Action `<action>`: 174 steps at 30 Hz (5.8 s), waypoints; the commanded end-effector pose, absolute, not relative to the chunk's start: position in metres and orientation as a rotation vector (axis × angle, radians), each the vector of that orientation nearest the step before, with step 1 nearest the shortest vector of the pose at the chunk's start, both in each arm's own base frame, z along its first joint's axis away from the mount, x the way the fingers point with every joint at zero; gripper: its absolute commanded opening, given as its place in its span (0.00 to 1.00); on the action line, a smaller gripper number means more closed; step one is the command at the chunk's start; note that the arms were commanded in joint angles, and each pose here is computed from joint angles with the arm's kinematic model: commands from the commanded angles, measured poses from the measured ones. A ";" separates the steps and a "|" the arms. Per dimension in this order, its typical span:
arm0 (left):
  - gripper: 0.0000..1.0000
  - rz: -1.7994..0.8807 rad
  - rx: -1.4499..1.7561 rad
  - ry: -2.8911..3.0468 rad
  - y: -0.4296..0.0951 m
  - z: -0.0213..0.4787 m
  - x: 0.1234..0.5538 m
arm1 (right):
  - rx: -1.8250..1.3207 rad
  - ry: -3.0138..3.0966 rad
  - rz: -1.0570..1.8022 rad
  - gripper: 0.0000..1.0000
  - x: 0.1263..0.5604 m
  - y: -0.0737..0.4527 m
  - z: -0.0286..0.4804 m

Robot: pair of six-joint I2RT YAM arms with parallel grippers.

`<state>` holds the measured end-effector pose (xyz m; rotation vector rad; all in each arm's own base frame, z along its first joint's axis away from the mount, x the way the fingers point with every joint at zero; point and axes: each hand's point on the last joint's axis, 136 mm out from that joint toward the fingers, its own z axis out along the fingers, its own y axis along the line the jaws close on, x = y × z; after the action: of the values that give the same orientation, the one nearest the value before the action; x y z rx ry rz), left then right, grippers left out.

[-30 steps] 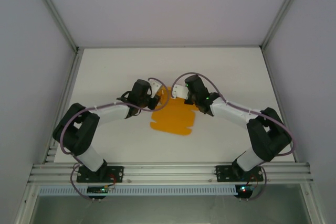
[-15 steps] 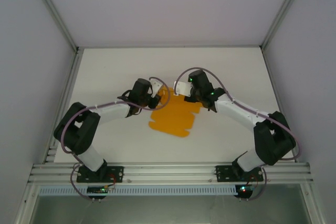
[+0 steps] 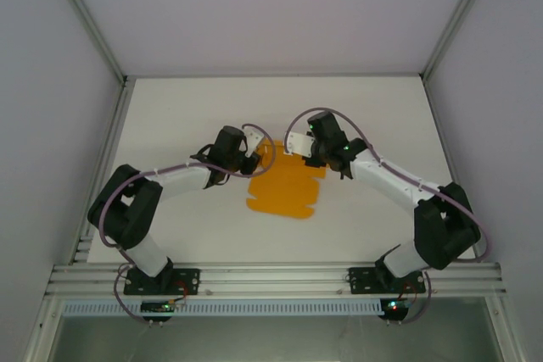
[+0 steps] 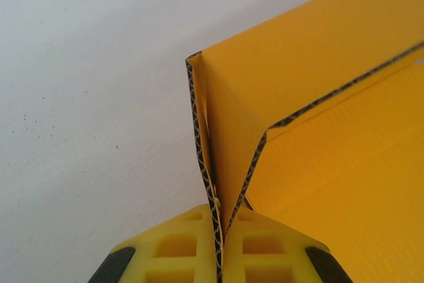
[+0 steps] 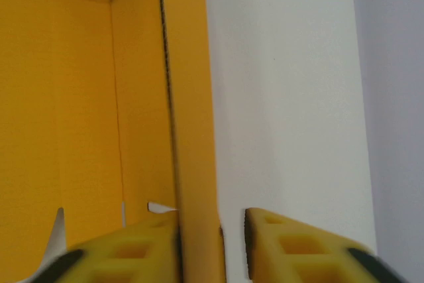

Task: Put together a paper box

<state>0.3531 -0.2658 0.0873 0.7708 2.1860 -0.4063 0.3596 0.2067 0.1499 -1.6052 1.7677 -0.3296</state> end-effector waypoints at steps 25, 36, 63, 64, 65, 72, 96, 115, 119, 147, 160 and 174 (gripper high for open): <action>0.61 -0.520 0.694 2.237 -0.250 0.106 0.334 | -1.509 1.380 -1.037 0.00 0.361 0.217 0.106; 1.00 -0.381 -0.191 2.219 -0.099 0.128 0.368 | -1.516 1.412 -0.945 0.00 0.356 0.222 0.110; 0.66 -0.952 0.580 2.104 -0.241 0.096 0.367 | -1.524 1.471 -0.839 0.00 0.351 0.230 0.109; 0.62 -0.954 0.586 2.106 -0.244 0.093 0.369 | -1.528 1.471 -0.838 0.00 0.351 0.231 0.109; 0.62 -0.955 0.588 2.102 -0.246 0.093 0.371 | -1.533 1.470 -0.835 0.00 0.350 0.232 0.108; 0.59 -0.907 0.596 2.105 -0.261 0.082 0.389 | -1.615 1.482 -0.772 0.00 0.341 0.236 0.097; 0.39 -0.858 0.559 1.951 -0.306 0.090 0.428 | -1.765 1.683 -0.576 0.00 0.335 0.223 0.056; 0.67 -1.046 0.950 2.143 -0.285 0.078 0.416 | -1.737 1.744 -0.478 0.00 0.340 0.223 0.060; 0.66 -0.968 0.962 2.147 -0.294 0.071 0.422 | -1.735 1.742 -0.459 0.00 0.340 0.224 0.061; 0.00 -0.477 0.343 2.191 -0.302 0.068 0.454 | -1.681 1.837 -0.393 0.00 0.336 0.220 0.056; 0.28 -0.591 0.487 2.118 -0.316 0.074 0.449 | -1.692 1.881 -0.353 0.00 0.333 0.215 0.050; 0.14 -0.541 0.570 2.084 -0.311 0.086 0.465 | -1.705 1.908 -0.301 0.00 0.330 0.214 0.050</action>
<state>0.4557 -0.3043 0.0649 0.5347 2.1460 -0.5035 0.3711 0.2256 0.1081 -1.5077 1.7455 -0.4302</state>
